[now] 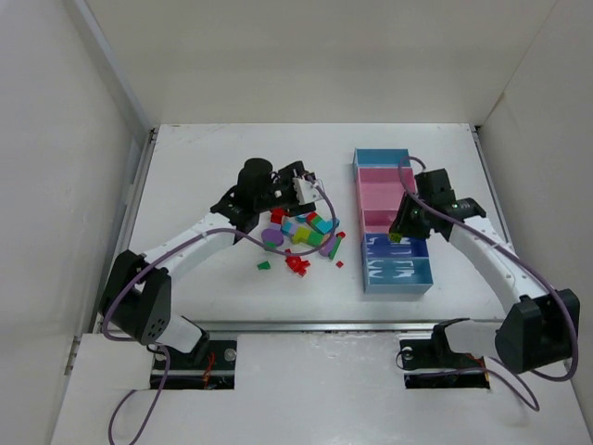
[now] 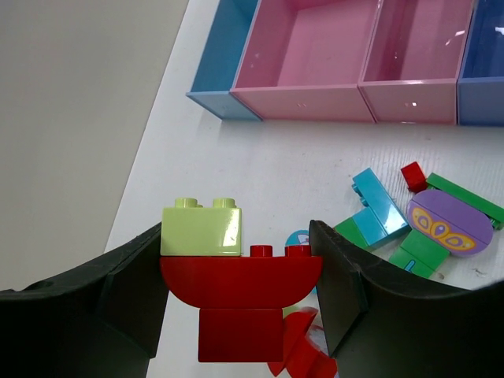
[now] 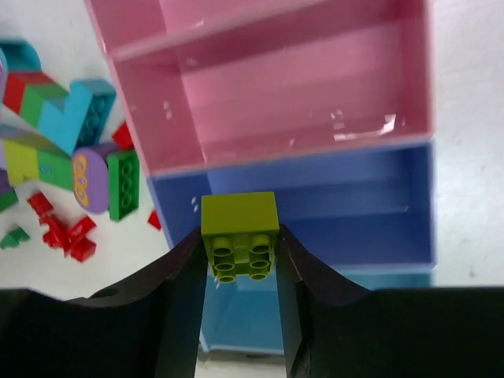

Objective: Sort the legos into containers by color

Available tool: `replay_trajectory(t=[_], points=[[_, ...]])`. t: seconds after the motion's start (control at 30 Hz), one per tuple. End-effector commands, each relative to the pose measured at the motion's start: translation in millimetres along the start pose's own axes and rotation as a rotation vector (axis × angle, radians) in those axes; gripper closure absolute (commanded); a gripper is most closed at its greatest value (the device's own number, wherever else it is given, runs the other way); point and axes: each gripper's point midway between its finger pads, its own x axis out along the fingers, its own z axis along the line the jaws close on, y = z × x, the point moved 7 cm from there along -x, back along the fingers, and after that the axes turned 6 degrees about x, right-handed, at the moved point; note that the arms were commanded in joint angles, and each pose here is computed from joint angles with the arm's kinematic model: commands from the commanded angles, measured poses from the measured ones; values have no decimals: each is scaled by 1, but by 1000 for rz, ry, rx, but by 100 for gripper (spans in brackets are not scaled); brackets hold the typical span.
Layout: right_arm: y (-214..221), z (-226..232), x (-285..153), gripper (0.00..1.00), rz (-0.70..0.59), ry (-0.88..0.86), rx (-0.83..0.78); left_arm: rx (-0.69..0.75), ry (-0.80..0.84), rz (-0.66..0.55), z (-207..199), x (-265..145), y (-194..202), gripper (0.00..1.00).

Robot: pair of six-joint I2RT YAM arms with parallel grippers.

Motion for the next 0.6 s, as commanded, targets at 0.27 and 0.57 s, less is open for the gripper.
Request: replay_trajectory(t=[0.27,0.57], points=[[75,0,-29,100,85,145,116,-17,-71,-113,3,-8,-19,100],[82,11,-26,100,68,126,110,-21,-64,-133,-4,-13,-19,100]])
